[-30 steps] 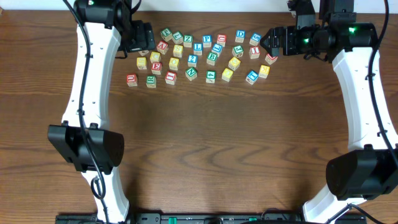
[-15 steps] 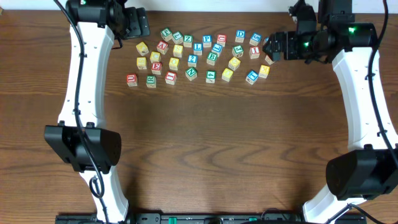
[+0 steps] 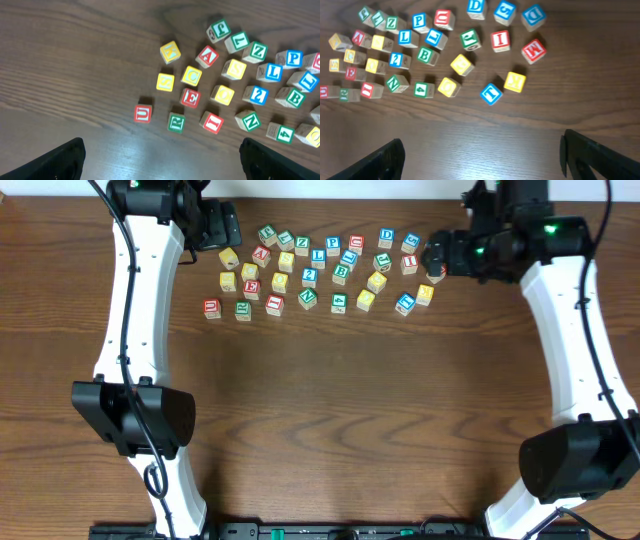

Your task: Spell out NEURIPS

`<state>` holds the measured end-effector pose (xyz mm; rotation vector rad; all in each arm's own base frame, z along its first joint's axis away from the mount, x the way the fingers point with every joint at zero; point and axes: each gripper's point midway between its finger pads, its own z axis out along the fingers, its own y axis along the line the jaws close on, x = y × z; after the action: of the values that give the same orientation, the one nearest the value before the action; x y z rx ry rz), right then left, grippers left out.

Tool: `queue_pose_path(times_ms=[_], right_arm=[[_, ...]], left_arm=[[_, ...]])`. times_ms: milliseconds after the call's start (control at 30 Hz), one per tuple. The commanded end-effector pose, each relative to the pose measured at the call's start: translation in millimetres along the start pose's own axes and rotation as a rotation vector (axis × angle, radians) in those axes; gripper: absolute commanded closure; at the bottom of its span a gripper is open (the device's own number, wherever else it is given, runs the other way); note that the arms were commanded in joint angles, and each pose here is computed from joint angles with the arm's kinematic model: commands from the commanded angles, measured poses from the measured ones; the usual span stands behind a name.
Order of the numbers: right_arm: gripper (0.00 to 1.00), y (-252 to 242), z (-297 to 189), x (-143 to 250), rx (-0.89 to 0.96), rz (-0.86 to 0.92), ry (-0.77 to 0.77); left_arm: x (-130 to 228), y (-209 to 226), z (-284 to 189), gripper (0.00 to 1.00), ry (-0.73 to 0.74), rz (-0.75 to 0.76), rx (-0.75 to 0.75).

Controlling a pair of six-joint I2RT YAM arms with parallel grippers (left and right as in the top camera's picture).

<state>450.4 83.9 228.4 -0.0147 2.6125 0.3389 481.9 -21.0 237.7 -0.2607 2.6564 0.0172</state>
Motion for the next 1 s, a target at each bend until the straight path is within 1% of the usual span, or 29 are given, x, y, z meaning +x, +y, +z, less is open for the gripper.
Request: queue_pose_path(times_ms=[0,167,333,400,433,567,633,833,967], right_arm=[[0.03,11.7,0.0,-7.9,0.072,0.006,-0.034],[0.04,29.8,14.3,-22.6,0.118,-0.041,-0.007],[0.06,47.1,43.6,-36.8,0.122,-0.068,0.044],[0.08,50.0,57.9,-37.5,0.123,-0.059,0.059],[0.11,49.7,64.8,-37.4,0.131,-0.043,0.063],[0.11,43.5,87.4,-31.9,0.159,-0.004,0.090],[0.10,41.7,92.6,-30.1,0.163,-0.003,0.100],[0.01,42.2,92.3,-33.6,0.159,-0.003,0.086],[0.01,31.5,91.0,-36.4,0.168,0.015,0.084]], left_arm=[[1.0,-1.0,-5.2,0.03,0.001,0.010,0.000],[5.8,0.2,-5.3,0.03,0.020,0.012,-0.005],[7.2,0.6,-5.0,0.03,0.026,0.012,-0.007],[7.6,0.3,-4.7,0.03,0.028,0.013,-0.007],[8.5,-0.7,-4.1,0.03,0.030,0.015,-0.006],[14.0,-7.0,-1.2,0.03,0.050,0.031,-0.005],[16.3,-12.1,3.4,0.03,0.061,0.041,-0.003],[26.4,-29.6,27.2,0.03,0.111,0.079,-0.002],[32.2,-37.3,41.8,0.03,0.139,0.095,-0.004]])
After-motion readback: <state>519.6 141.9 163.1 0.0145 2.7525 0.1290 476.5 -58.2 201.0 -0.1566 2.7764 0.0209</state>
